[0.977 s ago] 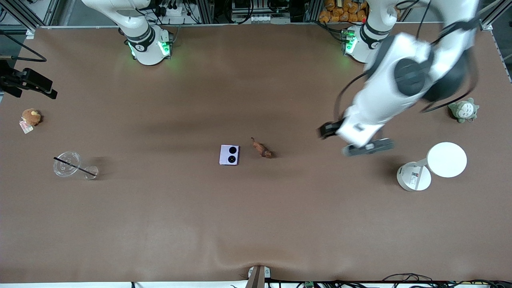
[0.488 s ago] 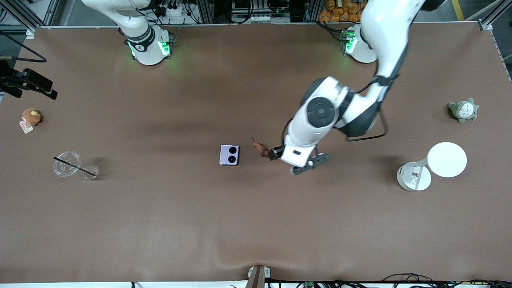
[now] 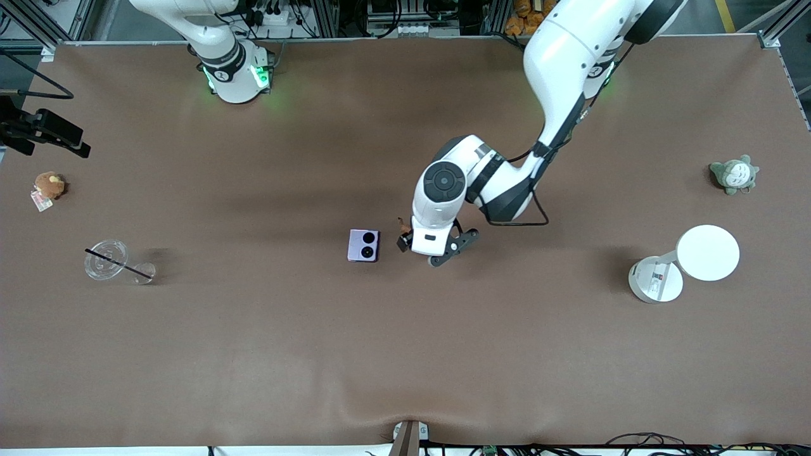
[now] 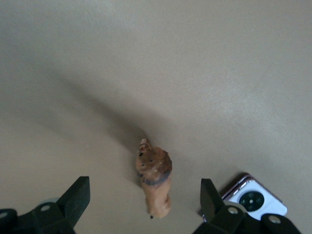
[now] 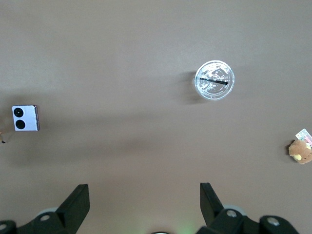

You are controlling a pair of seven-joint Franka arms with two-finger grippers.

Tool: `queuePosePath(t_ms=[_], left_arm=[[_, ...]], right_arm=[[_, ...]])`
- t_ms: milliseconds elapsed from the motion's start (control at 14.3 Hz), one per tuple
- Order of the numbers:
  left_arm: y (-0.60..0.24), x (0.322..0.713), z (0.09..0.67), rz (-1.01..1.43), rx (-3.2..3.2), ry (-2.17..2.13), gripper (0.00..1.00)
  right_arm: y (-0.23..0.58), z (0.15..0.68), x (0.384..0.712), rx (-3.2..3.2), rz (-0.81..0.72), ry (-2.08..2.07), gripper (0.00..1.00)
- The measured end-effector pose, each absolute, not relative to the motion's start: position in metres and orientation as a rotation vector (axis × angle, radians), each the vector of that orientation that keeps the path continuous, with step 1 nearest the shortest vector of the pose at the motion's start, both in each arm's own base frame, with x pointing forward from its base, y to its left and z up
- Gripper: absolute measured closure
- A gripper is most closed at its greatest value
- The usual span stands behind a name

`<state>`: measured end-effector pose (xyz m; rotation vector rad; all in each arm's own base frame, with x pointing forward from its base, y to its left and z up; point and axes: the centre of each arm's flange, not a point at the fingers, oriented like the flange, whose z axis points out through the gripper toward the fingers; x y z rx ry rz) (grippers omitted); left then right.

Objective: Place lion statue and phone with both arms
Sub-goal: 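Lower the left gripper and grasp the lion statue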

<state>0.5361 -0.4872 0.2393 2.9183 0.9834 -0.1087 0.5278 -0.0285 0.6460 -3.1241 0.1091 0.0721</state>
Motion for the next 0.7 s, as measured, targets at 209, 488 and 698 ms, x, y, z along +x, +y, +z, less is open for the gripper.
queuePosePath(t_ms=[209, 488, 698], left_arm=[[-0.492, 0.531, 0.217, -0.105, 2.929, 0.998, 0.06], [-0.489, 0.537, 0.215, -0.076, 2.936, 0.969, 0.46], [-0.484, 0.547, 0.221, -0.006, 2.997, 0.77, 0.62]], right_arm=[[-0.029, 0.644, 0.529, -3.124, 0.077, 0.109, 0.0], [-0.028, 0.64, 0.536, -3.126, 0.048, 0.109, 0.0], [-0.023, 0.635, 0.545, -3.127, 0.021, 0.093, 0.0]])
